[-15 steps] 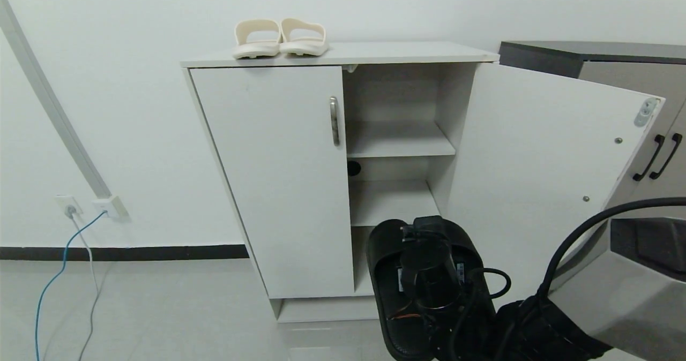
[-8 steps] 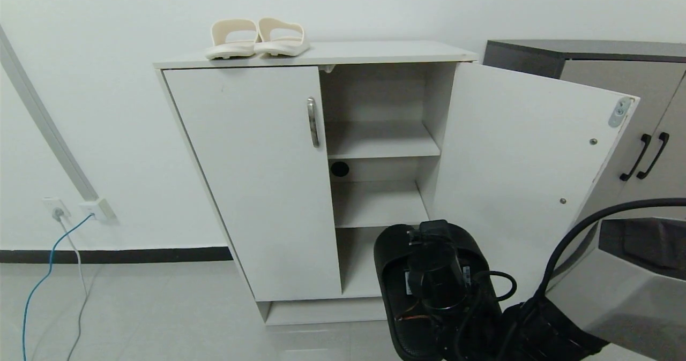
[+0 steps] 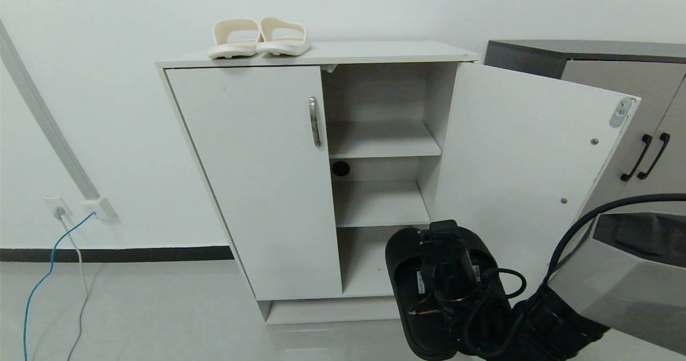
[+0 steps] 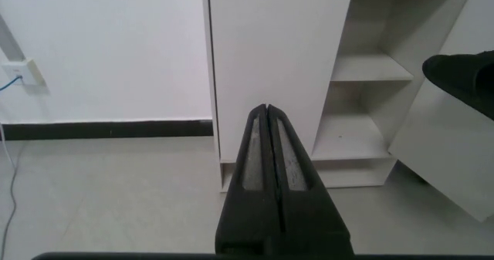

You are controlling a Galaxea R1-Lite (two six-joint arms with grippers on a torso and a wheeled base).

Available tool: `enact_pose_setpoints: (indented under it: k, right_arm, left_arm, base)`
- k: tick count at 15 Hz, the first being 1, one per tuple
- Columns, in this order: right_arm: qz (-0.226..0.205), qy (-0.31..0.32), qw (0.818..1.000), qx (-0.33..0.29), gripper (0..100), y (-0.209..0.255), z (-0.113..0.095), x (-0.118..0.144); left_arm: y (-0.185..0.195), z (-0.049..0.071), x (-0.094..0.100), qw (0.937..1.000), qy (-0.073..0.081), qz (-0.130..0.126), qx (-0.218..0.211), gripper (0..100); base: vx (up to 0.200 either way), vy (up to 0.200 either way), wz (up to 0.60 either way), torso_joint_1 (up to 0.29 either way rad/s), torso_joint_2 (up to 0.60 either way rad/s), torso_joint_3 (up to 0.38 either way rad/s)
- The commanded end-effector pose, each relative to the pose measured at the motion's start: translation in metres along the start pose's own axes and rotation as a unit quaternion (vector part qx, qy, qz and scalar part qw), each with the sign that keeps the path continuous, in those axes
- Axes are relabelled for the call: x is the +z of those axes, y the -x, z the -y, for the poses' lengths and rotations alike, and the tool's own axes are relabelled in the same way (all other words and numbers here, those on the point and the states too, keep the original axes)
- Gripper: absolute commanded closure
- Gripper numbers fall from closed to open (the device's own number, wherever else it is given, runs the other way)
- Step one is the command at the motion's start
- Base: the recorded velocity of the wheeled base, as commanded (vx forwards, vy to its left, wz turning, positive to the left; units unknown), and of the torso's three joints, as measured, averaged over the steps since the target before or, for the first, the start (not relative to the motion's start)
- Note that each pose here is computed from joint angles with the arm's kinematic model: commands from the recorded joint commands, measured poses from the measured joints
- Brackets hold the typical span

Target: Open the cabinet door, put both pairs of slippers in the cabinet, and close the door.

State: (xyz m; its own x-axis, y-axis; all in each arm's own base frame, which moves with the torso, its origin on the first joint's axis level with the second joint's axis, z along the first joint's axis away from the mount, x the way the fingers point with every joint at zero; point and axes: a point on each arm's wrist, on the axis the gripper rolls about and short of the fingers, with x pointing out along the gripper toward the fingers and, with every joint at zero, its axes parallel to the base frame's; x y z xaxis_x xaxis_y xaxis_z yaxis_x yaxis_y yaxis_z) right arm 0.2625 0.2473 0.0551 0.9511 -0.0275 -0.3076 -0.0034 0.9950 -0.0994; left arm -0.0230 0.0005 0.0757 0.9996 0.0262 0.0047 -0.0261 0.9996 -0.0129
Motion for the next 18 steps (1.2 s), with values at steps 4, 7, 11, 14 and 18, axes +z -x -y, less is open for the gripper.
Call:
enact_pose_setpoints:
  k: [4,7,11,14,18]
  right_arm:
    - [-0.004,-0.003,1.0,-0.01,100,-0.008,0.006,-0.001]
    - [-0.004,-0.004,1.0,-0.016,100,-0.011,0.009,0.0]
    - [-0.005,0.0,1.0,-0.025,100,-0.015,0.014,0.001]
    - [-0.005,0.0,1.0,-0.028,100,-0.016,0.016,0.001]
    - [0.025,-0.021,0.999,0.02,100,-0.003,-0.007,0.011]
  left_arm:
    - [0.0,0.0,0.0,1.0,0.002,-0.001,0.001,100]
    - [0.0,0.0,0.0,1.0,0.002,-0.001,0.001,100]
    - [0.0,0.0,0.0,1.0,0.002,-0.001,0.001,100]
    - [0.0,0.0,0.0,1.0,0.003,-0.001,0.001,100]
    - [0.0,0.0,0.0,1.0,0.002,-0.001,0.001,100]
  base:
    - [0.0,0.0,0.0,0.0,0.0,0.0]
    - [0.0,0.0,0.0,0.0,0.0,0.0]
    - [0.0,0.0,0.0,0.0,0.0,0.0]
    - [0.0,0.0,0.0,0.0,0.0,0.0]
    - [0.0,0.0,0.0,0.0,0.0,0.0]
